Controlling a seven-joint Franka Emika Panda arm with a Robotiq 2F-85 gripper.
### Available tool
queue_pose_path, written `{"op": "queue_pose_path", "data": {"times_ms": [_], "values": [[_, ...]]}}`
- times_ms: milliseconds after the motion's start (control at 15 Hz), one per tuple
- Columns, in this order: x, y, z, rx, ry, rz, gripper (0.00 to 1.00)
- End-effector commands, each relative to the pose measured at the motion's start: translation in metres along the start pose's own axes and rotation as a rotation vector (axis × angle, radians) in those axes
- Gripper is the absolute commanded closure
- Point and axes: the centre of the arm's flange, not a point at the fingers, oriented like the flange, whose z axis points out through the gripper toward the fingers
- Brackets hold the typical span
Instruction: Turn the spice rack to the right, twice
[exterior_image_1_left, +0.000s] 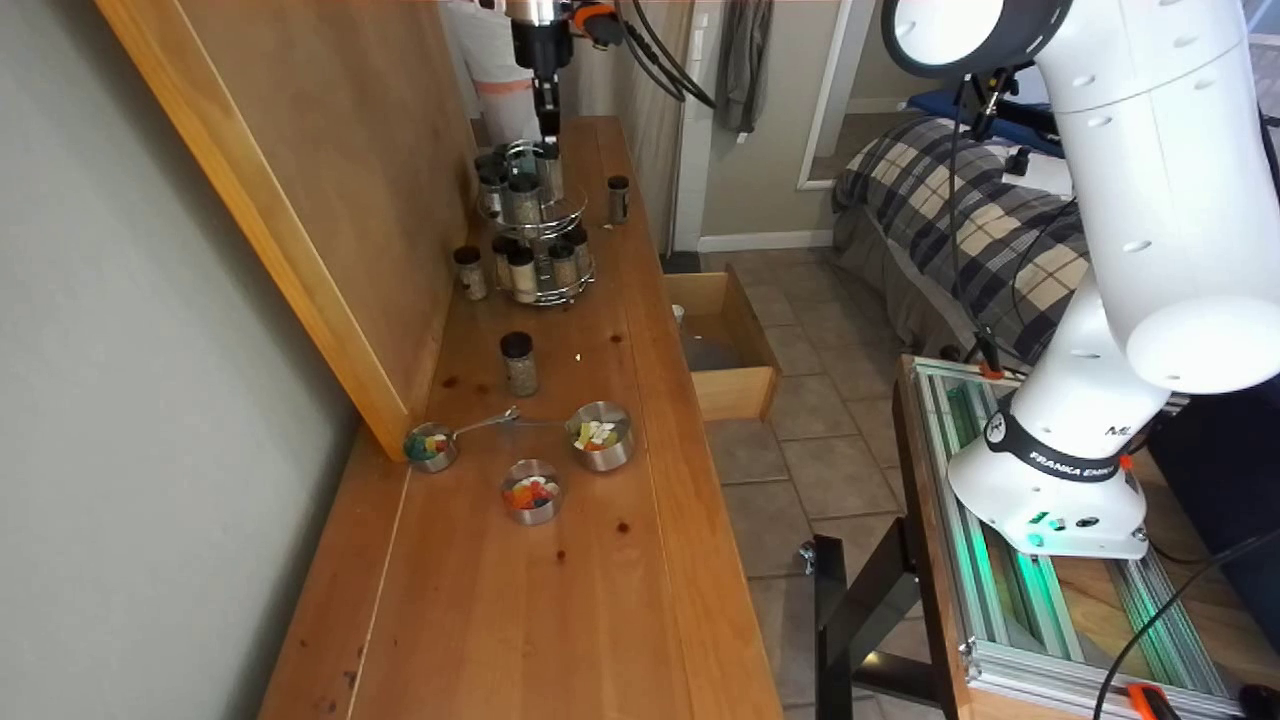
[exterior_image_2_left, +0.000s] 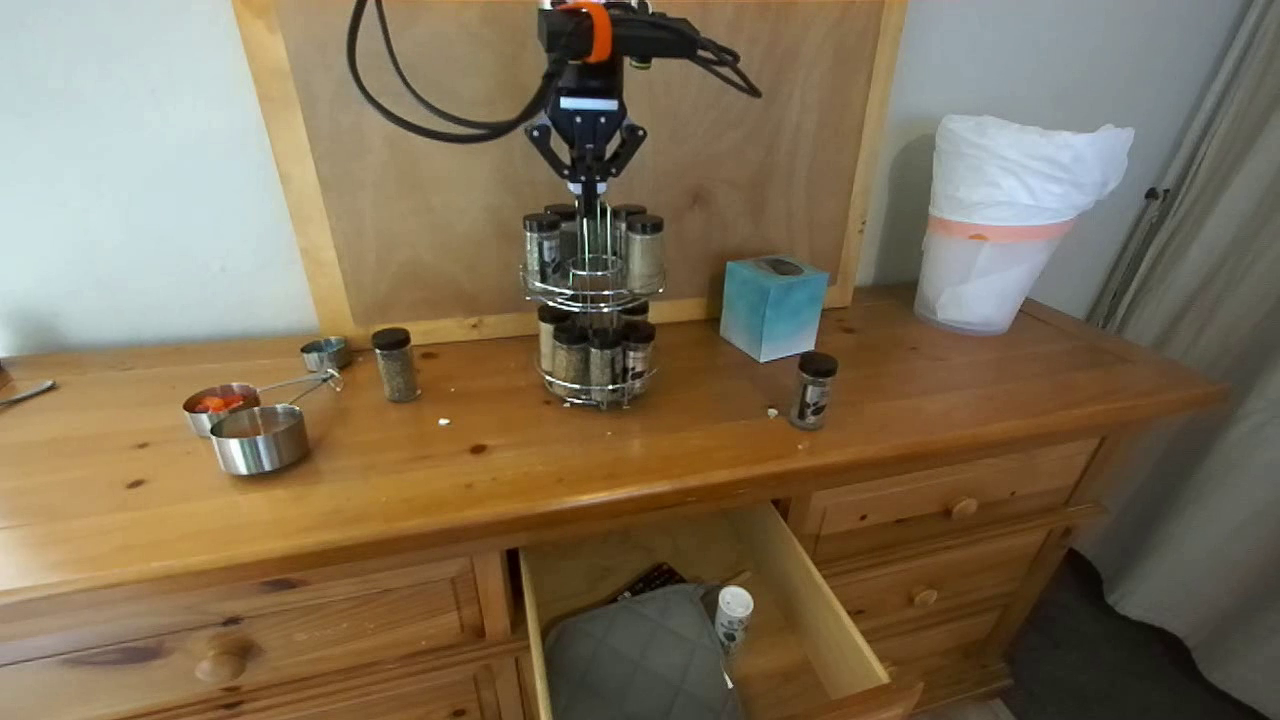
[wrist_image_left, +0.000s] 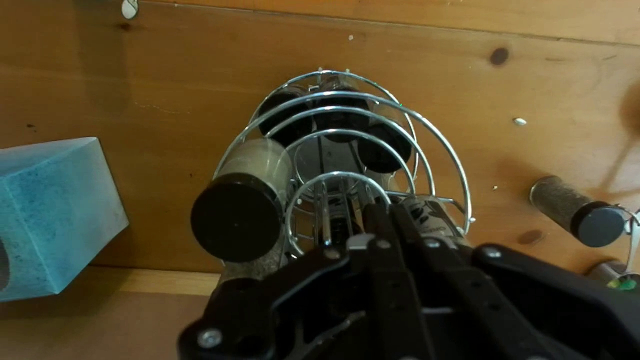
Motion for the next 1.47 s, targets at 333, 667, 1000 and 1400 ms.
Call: {"op": "queue_pose_path", "data": {"times_ms": [333,667,1000,1400], "values": [[0.005,-0.004,0.001,0.070,-0.034,0.223,0.98],[0.006,-0.011,0.003,0.080,-0.060,0.318,0.97],[0.004,-0.014,-0.008,0.023,-0.043,0.302,0.71],[0.006,-0.010,-0.014,-0.016,0.000,0.214,0.36]]}}
